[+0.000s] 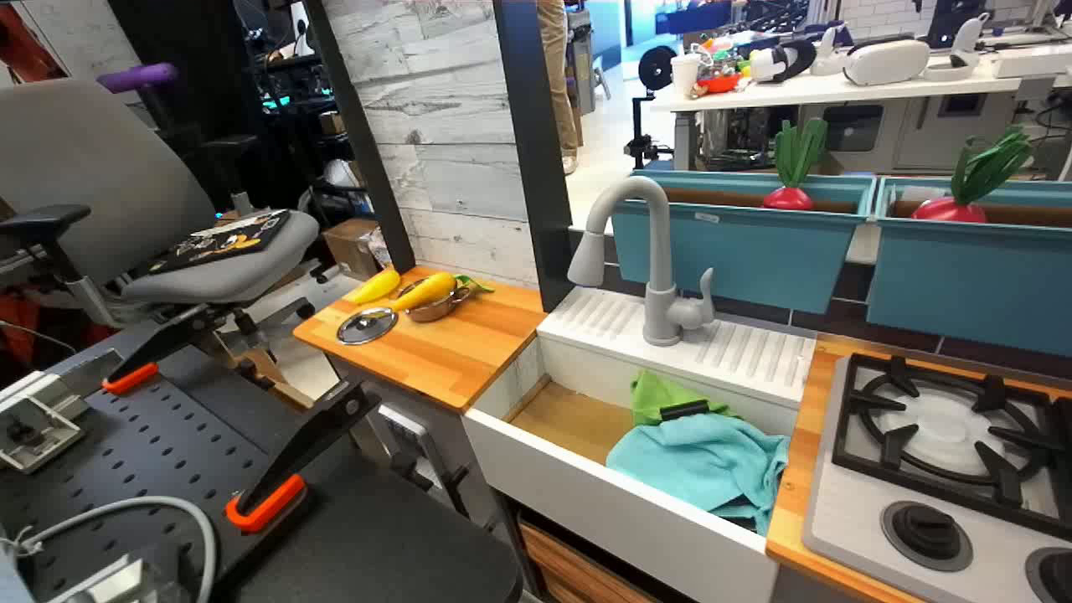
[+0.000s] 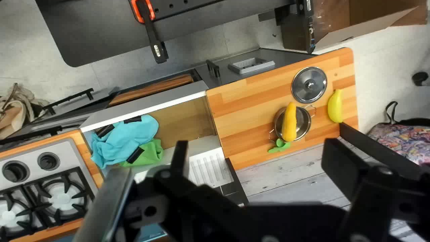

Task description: Push the faucet to the left side of the sink.

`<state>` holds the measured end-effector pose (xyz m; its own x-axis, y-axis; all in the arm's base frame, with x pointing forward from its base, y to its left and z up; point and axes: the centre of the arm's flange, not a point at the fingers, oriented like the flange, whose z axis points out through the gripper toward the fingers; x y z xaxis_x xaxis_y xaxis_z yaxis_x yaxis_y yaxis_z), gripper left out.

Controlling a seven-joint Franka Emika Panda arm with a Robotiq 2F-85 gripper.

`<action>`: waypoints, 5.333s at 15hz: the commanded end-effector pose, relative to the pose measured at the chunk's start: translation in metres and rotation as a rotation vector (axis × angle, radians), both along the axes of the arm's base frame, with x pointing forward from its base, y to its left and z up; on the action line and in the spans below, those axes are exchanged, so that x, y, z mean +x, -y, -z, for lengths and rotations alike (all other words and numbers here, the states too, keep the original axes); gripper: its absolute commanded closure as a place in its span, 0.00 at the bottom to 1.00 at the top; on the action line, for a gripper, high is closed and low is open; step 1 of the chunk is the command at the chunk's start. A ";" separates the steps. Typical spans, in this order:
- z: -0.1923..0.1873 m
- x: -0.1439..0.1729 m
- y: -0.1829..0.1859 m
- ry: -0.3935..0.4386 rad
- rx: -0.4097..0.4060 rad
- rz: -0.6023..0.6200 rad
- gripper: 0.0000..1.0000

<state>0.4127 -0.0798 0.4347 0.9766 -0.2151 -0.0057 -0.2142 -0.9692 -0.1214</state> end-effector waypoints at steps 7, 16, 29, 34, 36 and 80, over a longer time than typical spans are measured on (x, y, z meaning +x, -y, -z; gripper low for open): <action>0.027 0.044 0.005 0.028 -0.024 0.011 0.00; 0.096 0.139 0.077 -0.008 -0.042 0.113 0.00; 0.224 0.165 0.162 -0.004 0.013 0.308 0.00; 0.254 0.179 0.138 -0.032 -0.002 0.253 0.00; 0.265 0.181 0.129 -0.042 0.003 0.235 0.00; 0.280 0.247 0.073 0.183 0.170 0.376 0.98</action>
